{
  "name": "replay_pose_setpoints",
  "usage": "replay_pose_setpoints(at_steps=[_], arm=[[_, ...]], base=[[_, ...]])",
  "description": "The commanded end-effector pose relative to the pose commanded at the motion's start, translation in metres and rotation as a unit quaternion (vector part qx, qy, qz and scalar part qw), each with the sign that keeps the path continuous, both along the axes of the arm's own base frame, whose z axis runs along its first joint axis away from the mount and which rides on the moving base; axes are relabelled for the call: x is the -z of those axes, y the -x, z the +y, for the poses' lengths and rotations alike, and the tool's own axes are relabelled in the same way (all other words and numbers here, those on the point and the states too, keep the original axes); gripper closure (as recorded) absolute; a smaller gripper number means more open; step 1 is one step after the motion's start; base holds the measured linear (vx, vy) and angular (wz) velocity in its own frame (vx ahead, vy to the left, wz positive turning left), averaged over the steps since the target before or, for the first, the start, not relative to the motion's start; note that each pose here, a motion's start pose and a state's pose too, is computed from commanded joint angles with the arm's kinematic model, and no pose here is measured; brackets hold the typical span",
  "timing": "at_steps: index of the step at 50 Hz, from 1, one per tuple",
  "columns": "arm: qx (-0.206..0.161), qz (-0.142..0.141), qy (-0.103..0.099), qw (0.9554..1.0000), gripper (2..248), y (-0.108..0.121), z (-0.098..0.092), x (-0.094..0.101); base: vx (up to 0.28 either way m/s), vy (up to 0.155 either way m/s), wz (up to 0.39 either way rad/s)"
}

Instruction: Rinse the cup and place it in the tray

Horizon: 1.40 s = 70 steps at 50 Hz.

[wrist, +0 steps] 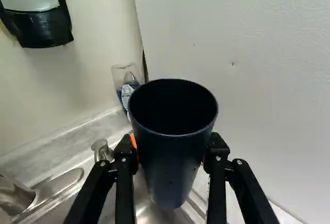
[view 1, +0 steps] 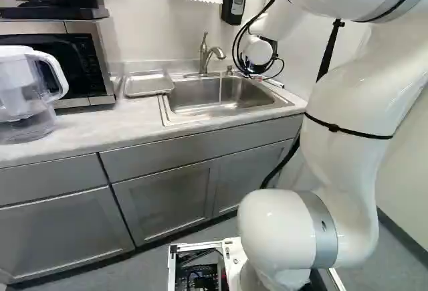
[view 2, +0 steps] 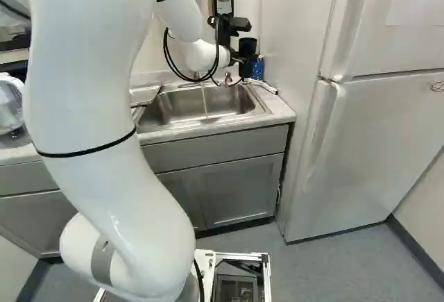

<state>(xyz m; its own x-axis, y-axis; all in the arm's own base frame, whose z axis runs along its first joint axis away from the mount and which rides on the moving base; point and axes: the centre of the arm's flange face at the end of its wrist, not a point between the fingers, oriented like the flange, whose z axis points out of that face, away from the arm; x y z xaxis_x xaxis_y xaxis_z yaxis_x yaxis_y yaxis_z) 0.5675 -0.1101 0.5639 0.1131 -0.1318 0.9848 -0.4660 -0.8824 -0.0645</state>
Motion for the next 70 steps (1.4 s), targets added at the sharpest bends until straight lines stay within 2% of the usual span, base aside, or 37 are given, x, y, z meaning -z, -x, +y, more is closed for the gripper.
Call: replay_pose_setpoints(at_steps=[16,33,39,51,70], arm=[[-0.03,0.016,0.033,0.9989,124,-0.004,-0.006,0.0],[-0.06,0.034,0.067,0.9954,124,-0.008,-0.014,0.001],[-0.068,0.033,0.06,0.9954,124,-0.009,-0.016,0.002],[-0.085,0.027,0.033,0.9954,124,-0.01,-0.017,0.003],[-0.121,0.026,-0.006,0.9923,124,-0.012,-0.01,0.006]], base=[[0.0,0.0,0.0],[0.0,0.0,0.0],[0.0,0.0,0.0],[0.0,0.0,0.0],[0.0,0.0,0.0]])
